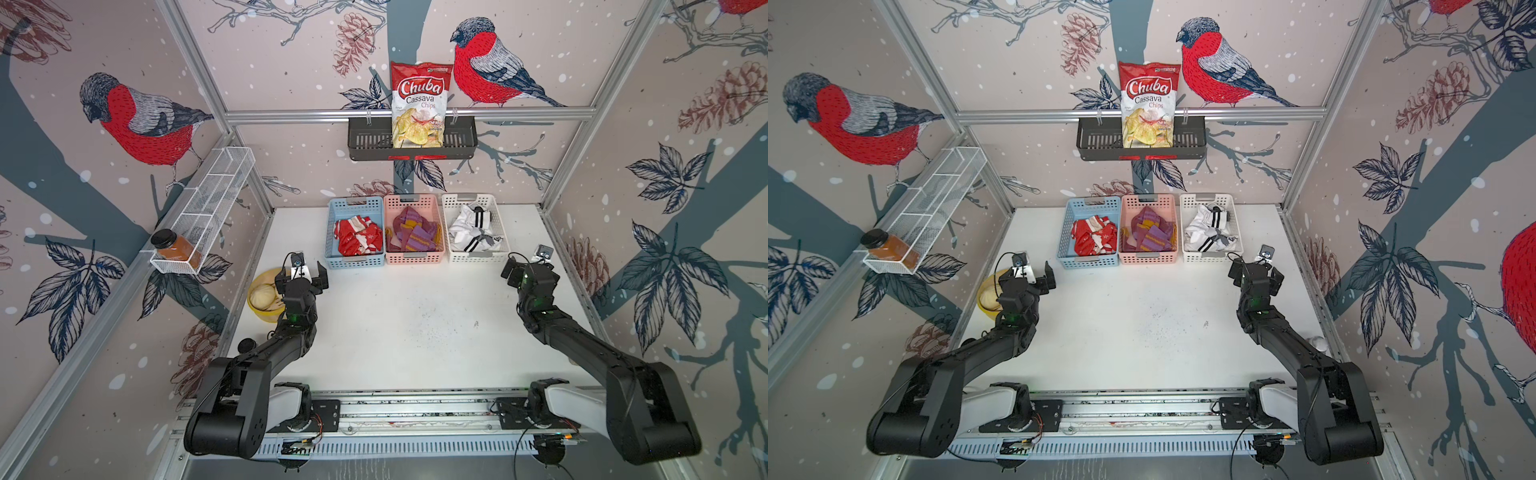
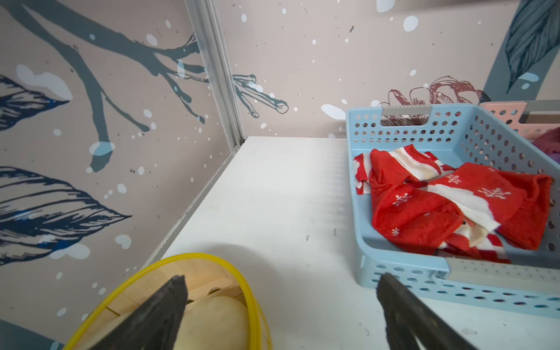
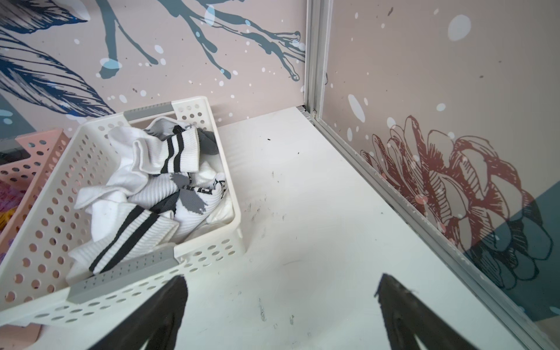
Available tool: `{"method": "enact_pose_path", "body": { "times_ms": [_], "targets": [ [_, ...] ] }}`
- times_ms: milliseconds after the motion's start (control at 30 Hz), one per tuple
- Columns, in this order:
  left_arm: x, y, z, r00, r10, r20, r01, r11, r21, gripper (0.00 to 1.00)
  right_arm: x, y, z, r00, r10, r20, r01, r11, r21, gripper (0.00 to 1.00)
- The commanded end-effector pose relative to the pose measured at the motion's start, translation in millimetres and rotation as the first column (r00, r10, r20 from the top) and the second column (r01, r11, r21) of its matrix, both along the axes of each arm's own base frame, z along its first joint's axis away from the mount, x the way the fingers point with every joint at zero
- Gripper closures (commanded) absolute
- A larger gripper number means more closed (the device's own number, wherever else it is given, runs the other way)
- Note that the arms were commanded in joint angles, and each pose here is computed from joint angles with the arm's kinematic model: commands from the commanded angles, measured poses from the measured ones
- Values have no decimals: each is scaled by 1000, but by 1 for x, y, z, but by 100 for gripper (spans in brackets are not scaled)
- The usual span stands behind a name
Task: Sort the socks into the basket by color
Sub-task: Reset both arms
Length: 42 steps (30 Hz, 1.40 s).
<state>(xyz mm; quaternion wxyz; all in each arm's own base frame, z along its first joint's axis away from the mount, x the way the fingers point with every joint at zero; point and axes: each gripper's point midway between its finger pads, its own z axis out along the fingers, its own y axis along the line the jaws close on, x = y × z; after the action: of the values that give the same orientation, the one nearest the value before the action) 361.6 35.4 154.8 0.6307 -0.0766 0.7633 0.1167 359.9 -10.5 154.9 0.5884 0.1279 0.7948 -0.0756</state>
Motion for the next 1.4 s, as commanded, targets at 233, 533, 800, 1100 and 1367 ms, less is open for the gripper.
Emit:
{"method": "enact_pose_path", "body": {
  "times_ms": [233, 533, 800, 1100, 1367],
  "targets": [
    [-8, -11, -4, 975, -106, 197, 120, 991, -64, 2, 4, 10, 10, 982, 95, 161, -95, 995, -6, 0],
    [-13, -3, -14, 978, -56, 202, 74, 994, -83, 2, 4, 5, -5, 984, 106, 141, -99, 994, -56, 0],
    [11, -12, -24, 988, -111, 109, 119, 990, -71, 2, -7, 12, -3, 942, 222, 252, -199, 973, -114, 0],
    [11, -12, -24, 987, -114, 113, 122, 990, -65, 2, 7, 6, -23, 941, 263, 214, -262, 965, -33, 0],
    [11, -13, -23, 987, -114, 117, 122, 990, -65, 2, 8, 2, -22, 941, 252, 226, -254, 967, -21, 0]
  ]
}}
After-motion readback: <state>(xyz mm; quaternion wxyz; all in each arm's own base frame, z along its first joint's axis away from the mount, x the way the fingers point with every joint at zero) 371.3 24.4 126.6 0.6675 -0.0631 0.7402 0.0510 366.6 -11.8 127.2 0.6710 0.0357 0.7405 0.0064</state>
